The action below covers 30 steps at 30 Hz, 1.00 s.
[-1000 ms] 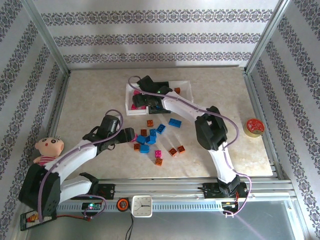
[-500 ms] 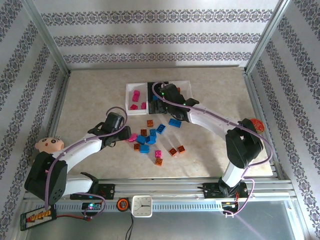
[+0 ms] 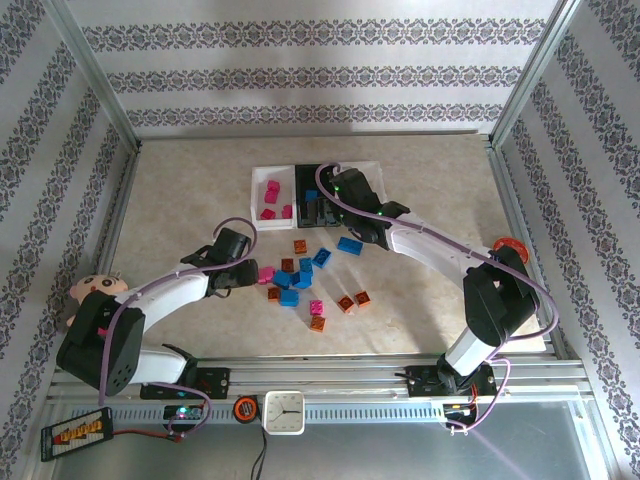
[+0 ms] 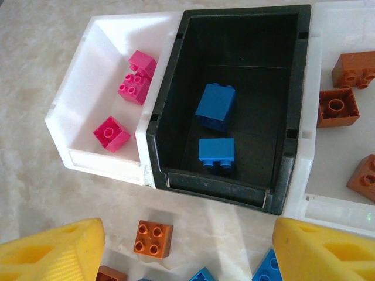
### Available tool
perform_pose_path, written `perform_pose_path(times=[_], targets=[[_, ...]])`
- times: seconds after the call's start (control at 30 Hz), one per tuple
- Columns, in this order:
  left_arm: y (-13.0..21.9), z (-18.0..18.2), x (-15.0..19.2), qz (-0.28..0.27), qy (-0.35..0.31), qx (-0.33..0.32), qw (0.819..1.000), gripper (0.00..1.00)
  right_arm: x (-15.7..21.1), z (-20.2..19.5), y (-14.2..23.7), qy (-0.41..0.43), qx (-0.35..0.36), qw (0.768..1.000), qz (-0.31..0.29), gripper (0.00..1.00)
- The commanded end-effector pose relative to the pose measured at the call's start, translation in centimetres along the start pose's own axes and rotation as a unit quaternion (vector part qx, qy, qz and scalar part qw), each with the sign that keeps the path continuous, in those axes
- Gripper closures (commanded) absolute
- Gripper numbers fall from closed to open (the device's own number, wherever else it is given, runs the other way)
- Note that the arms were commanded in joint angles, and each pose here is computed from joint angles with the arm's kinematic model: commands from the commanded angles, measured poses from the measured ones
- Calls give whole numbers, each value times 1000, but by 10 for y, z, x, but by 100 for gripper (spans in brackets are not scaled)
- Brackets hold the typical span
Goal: Sort the legos into containers by color
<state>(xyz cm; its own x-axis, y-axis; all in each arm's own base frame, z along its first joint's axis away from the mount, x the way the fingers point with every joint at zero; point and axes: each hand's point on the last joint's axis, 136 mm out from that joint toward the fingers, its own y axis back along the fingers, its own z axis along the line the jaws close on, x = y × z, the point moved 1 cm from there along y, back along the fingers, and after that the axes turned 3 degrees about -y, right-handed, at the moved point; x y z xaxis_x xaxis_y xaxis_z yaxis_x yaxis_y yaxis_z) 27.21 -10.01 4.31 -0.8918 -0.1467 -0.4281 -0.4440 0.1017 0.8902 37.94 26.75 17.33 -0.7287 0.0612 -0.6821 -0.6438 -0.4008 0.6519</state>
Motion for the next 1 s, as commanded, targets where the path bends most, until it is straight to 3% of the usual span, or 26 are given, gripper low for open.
perform_pose_path(times=[0.0,0.13,0.27,0.47,0.7,0.97], targets=[[-4,-16,12,23,-12,28,999,45,-6,-1,7,-12,-6,1000,-15,24],[7,-32,4,-1,-23,48,999,32,-5,-2,8,-13,-4,1000,-14,24],[0,-24,7,12,-31,18,999,29,-4,-3,7,-14,-4,1000,-13,24],[-17,-19,7,20,-30,-2,999,40,-2,-5,8,-15,-3,1000,-12,24],[-29,-7,16,38,-19,-14,999,35,-3,-7,14,-11,-1,1000,-17,24],[-34,-12,3,16,-28,-8,999,56,-2,-8,13,-16,-4,1000,-15,24]])
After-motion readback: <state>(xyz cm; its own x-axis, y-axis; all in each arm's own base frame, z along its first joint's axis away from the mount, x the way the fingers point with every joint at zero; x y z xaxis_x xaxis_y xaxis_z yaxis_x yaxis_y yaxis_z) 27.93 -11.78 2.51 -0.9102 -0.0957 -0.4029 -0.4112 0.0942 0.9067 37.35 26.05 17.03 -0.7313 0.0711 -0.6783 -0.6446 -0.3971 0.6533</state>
